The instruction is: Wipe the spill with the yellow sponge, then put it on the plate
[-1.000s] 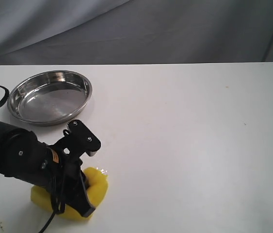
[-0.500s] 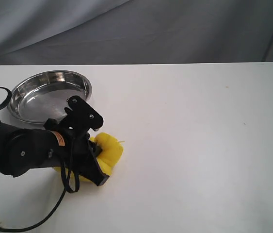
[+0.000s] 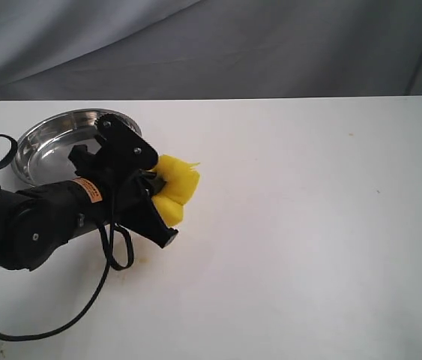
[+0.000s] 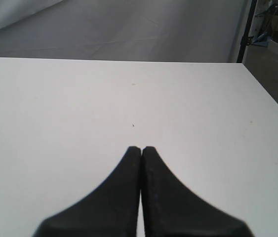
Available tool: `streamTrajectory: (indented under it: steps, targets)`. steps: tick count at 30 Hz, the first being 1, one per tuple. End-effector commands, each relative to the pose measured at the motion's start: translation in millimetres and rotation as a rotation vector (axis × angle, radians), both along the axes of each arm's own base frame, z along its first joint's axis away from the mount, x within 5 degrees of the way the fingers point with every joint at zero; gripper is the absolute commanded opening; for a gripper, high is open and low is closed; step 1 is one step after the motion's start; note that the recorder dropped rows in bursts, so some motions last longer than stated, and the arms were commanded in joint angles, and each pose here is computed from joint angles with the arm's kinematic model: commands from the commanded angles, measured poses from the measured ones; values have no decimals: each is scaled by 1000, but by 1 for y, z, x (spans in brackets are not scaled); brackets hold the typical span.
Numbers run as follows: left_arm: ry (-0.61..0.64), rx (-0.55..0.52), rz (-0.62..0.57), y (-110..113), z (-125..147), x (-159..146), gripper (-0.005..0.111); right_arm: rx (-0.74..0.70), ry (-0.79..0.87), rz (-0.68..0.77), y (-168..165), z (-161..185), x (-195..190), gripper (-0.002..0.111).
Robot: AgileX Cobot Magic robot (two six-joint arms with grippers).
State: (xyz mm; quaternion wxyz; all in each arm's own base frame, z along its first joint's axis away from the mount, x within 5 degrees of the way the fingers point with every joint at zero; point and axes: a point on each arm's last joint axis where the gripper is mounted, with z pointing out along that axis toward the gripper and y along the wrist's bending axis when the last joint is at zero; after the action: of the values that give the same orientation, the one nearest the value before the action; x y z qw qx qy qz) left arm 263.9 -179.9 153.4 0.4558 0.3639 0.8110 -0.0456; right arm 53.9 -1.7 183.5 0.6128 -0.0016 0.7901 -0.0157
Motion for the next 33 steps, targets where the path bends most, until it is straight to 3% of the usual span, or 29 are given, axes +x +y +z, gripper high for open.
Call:
streamTrajectory:
  steps: [1,16,25,29,33]
  targets:
    - [85,55,-31,0,-7,-7,0,0,-5,4,0,0,0,0]
    - [439,302,-155,8,-56,-30,0,0,-5,4,0,0,0,0]
    - [622,421,-210,18,-63,-47,0,0,-5,4,0,0,0,0]
    - [766,491,-227,25,-65,-60,0,0,-5,4,0,0,0,0]
    - [773,503,-147,29,-63,-59,0,0,-5,4,0,0,0,0]
